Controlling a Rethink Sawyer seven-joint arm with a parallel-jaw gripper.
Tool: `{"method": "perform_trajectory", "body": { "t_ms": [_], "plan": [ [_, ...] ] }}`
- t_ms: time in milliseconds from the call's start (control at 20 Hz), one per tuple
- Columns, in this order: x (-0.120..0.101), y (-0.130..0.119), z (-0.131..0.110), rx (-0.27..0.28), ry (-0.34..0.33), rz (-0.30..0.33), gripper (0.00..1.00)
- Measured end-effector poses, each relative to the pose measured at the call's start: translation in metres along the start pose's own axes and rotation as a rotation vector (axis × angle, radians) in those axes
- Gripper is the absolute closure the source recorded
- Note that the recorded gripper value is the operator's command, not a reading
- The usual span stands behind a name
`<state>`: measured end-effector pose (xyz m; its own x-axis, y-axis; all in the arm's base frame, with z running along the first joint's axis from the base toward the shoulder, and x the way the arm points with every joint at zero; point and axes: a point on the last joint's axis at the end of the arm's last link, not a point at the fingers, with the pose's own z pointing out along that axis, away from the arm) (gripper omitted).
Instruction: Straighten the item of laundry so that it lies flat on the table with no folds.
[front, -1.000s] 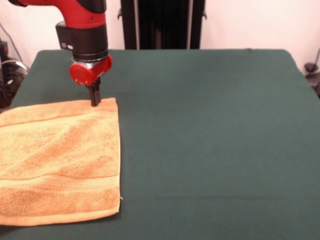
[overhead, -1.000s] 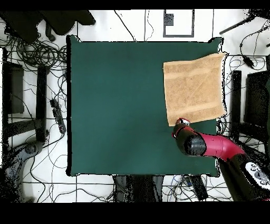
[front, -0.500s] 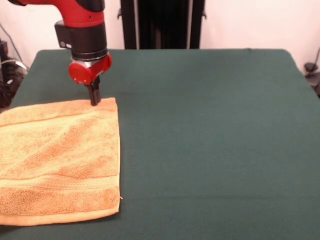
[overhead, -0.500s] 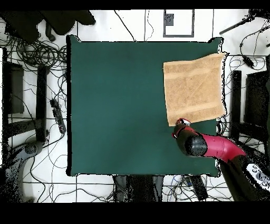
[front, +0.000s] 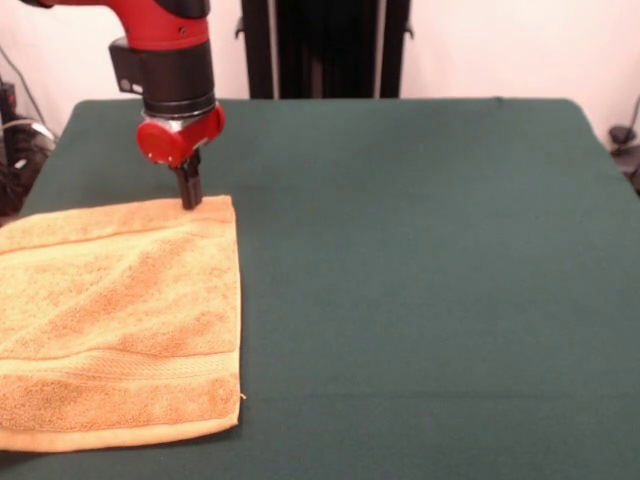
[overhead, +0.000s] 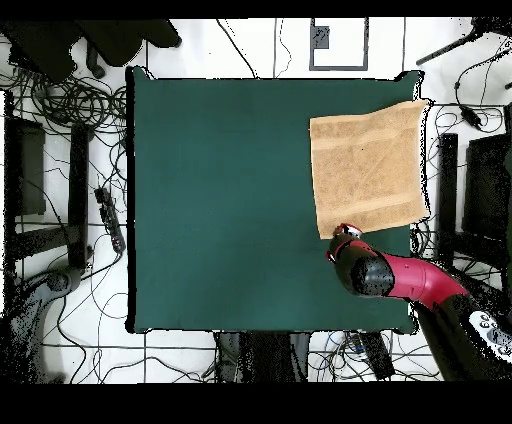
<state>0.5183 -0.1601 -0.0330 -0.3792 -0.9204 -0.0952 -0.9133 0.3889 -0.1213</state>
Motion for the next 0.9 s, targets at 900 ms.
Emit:
{"method": "perform_trajectory", "body": {
  "t_ms": [900],
  "plan": [
    [-0.017, -0.009, -0.001, 0.016, -0.041, -0.005, 1.00]
  ]
}}
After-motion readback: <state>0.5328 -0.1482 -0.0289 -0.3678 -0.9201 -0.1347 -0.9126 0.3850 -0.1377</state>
